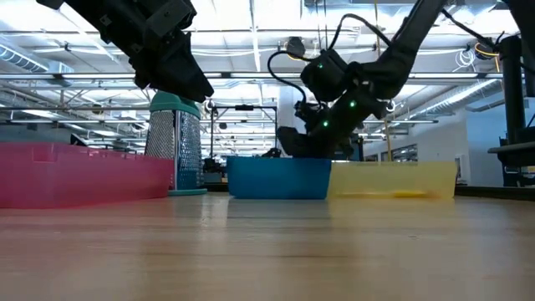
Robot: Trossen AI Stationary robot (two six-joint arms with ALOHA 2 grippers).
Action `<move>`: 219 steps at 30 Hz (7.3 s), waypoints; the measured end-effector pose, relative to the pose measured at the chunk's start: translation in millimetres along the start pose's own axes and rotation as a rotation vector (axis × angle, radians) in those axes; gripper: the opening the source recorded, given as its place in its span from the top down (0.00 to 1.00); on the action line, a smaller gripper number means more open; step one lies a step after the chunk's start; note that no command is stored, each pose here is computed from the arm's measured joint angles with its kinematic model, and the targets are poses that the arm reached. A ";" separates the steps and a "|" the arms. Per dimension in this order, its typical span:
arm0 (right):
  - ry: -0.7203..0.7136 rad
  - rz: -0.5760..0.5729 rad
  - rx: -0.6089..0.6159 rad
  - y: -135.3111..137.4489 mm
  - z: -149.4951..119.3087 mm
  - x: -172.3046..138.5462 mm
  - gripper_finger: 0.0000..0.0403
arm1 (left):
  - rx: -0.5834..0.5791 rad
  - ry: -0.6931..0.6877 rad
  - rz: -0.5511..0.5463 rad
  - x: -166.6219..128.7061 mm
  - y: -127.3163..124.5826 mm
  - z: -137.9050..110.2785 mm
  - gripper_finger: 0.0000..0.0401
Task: Pick & Place Kitchen Items
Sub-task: Put the yellow table knife into the blue bin, then return to Home Position
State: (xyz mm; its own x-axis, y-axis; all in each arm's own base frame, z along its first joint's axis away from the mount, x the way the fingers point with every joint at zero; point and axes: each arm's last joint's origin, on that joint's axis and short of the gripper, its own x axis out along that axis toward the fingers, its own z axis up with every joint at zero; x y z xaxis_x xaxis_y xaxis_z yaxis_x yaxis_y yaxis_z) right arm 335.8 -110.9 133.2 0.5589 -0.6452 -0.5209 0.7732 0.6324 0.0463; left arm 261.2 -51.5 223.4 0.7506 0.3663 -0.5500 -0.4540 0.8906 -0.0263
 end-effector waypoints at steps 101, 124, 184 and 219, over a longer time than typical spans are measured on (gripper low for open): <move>-0.535 0.863 -0.408 -99.3 -61.4 -261.4 1.00 | 0.180 -0.718 -0.198 -120.5 122.7 -75.8 0.96; -0.557 0.914 -0.398 -111.1 -69.1 -263.9 1.00 | 0.264 -0.743 -0.227 -88.3 112.3 -105.1 0.98; -0.625 1.049 -0.386 -99.4 -93.6 -247.2 0.99 | 0.218 -0.666 -0.259 -84.0 111.6 -110.4 0.91; -0.625 1.049 -0.386 -99.4 -93.6 -247.2 0.99 | 0.218 -0.667 -0.260 -84.0 111.5 -110.4 0.91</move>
State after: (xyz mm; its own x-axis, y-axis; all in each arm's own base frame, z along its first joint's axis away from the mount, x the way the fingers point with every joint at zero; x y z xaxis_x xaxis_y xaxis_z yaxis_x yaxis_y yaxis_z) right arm 92.8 25.8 177.6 0.9715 0.2118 0.1068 -0.1996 0.9732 -0.1146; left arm 94.6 -12.7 174.5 0.9841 0.1607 0.0758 -0.1689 0.9785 0.1181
